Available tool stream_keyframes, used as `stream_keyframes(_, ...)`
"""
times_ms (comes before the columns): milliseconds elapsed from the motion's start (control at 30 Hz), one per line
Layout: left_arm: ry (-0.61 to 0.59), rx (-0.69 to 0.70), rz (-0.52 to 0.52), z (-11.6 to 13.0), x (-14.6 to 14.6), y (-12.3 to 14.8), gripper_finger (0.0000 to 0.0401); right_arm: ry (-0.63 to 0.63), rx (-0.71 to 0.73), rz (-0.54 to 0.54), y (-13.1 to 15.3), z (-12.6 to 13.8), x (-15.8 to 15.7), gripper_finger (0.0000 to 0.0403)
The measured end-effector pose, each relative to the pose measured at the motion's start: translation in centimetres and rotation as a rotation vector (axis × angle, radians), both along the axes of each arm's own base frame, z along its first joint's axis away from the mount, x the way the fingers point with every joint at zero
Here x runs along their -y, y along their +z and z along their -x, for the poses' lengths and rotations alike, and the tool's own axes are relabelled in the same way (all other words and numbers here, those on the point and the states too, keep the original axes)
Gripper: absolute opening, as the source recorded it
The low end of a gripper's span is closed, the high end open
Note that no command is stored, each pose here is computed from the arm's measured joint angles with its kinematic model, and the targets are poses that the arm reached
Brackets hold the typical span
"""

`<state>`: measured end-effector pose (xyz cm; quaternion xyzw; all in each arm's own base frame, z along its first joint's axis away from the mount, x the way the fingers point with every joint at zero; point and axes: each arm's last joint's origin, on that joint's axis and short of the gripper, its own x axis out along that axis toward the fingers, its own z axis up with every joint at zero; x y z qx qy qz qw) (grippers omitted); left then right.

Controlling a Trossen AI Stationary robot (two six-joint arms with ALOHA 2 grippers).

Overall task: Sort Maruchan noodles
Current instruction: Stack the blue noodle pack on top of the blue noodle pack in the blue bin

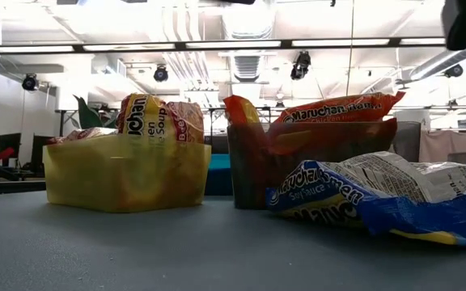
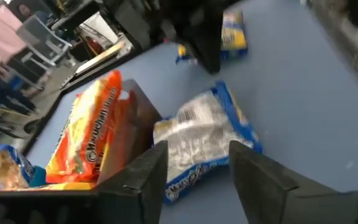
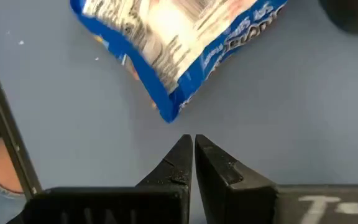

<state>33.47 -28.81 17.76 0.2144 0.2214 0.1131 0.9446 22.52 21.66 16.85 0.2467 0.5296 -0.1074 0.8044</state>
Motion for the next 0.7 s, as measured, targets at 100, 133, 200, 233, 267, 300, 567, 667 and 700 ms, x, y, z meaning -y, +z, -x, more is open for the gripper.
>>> stream_keyframes(100,-0.012,-0.067,-0.097,-0.9,0.6,-1.8,0.0171,0.012,0.018,0.011,-0.1,0.5,-0.5,0.0008)
stream_keyframes(133,-0.019,-0.087,-0.128,-1.1,0.7,-2.4,0.0175,0.013,0.033,0.009,-0.1,0.5,-0.6,0.0008)
stream_keyframes(200,-0.032,-0.118,-0.179,-1.7,1.0,-3.7,0.0179,0.005,0.057,0.015,0.0,0.7,-0.9,0.0008)
stream_keyframes(233,-0.041,-0.131,-0.205,-1.9,1.2,-4.3,0.0179,-0.001,0.064,0.019,0.0,0.8,-1.0,0.0008)
stream_keyframes(267,-0.051,-0.145,-0.232,-2.1,1.4,-4.8,0.018,0.001,0.069,0.02,0.1,0.8,-1.1,0.0008)
stream_keyframes(300,-0.059,-0.155,-0.255,-2.4,1.6,-5.2,0.018,0.002,0.076,0.017,0.2,0.8,-1.3,0.0008)
stream_keyframes(567,-0.071,-0.199,-0.356,-3.7,1.3,-6.9,0.018,-0.024,0.09,-0.018,0.5,0.7,-1.6,0.0008)
stream_keyframes(667,-0.066,-0.203,-0.37,-3.9,1.1,-6.9,0.018,-0.024,0.102,-0.031,0.5,0.6,-1.7,0.0008)
stream_keyframes(700,-0.07,-0.21,-0.379,-4.0,0.9,-6.9,0.018,-0.021,0.108,-0.036,0.5,0.5,-1.8,0.0008)
